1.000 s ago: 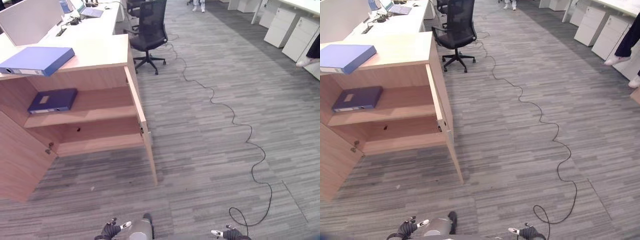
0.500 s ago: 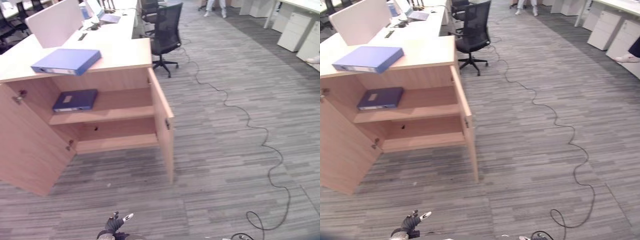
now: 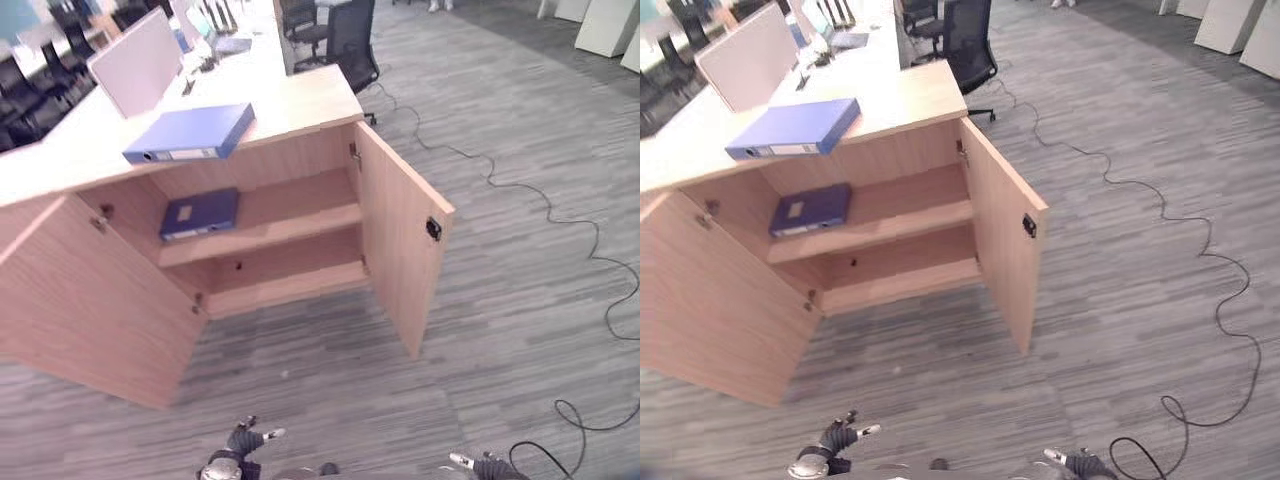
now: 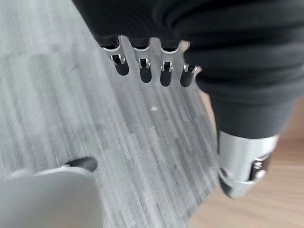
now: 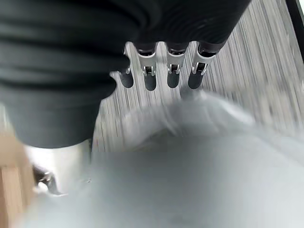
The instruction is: Put the empty folder in the office cabinet
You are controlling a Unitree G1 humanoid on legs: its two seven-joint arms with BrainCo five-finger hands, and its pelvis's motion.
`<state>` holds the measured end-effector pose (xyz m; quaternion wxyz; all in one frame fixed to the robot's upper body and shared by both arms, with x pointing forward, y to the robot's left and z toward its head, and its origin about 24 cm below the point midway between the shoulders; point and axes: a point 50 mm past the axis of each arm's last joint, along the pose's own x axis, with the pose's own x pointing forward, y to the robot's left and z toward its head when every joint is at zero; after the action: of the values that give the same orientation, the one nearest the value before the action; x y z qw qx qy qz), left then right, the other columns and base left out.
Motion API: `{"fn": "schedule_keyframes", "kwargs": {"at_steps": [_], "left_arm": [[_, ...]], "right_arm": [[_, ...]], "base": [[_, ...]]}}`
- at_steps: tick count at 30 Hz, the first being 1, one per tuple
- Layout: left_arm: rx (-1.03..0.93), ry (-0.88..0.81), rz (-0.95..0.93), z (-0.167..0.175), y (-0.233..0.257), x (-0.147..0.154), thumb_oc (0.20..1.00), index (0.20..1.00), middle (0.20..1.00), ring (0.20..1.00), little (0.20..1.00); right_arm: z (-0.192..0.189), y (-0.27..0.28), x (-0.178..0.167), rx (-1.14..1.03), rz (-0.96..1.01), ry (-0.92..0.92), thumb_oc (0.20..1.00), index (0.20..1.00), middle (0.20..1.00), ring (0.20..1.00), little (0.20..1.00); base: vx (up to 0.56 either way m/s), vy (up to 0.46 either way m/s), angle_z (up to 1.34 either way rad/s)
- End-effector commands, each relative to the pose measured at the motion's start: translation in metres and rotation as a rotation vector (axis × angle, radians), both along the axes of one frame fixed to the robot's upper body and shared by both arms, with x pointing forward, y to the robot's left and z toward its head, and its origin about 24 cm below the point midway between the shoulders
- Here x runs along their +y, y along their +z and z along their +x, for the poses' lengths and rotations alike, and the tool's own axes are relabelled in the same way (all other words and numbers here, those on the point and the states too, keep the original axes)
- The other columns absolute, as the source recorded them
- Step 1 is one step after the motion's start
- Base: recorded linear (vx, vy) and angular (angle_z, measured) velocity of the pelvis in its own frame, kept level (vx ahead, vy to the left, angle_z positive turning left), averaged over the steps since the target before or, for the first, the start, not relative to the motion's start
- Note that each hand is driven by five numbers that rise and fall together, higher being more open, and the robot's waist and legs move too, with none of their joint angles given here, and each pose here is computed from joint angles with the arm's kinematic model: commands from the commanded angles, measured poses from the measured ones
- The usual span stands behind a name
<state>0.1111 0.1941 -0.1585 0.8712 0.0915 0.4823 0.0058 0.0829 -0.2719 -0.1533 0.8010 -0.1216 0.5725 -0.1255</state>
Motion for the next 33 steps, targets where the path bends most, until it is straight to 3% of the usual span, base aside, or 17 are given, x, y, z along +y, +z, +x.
{"fn": "schedule_keyframes", "kwargs": {"at_steps": [1, 18, 33], "left_arm": [[-0.015, 0.009, 0.021, 0.006, 0.003, 0.013, 1.0, 1.0, 1.0, 1.0, 1.0], [-0.051, 0.095, -0.005, 0.009, 0.005, 0.014, 1.0, 1.0, 1.0, 1.0, 1.0], [-0.155, 0.02, -0.03, 0.03, 0.016, 0.001, 1.0, 1.0, 1.0, 1.0, 1.0]], "right_arm": [[0.03, 0.001, 0.02, -0.094, 0.054, 0.021, 1.0, 1.0, 1.0, 1.0, 1.0], [0.01, -0.004, 0.021, -0.012, 0.03, 0.068, 1.0, 1.0, 1.0, 1.0, 1.0], [-0.004, -0.01, 0.029, 0.05, 0.047, 0.079, 1.0, 1.0, 1.0, 1.0, 1.0]], "base": [[0.04, 0.077, -0.31], [0.1, -0.059, 0.14], [0.22, 0.166, -0.02]]}}
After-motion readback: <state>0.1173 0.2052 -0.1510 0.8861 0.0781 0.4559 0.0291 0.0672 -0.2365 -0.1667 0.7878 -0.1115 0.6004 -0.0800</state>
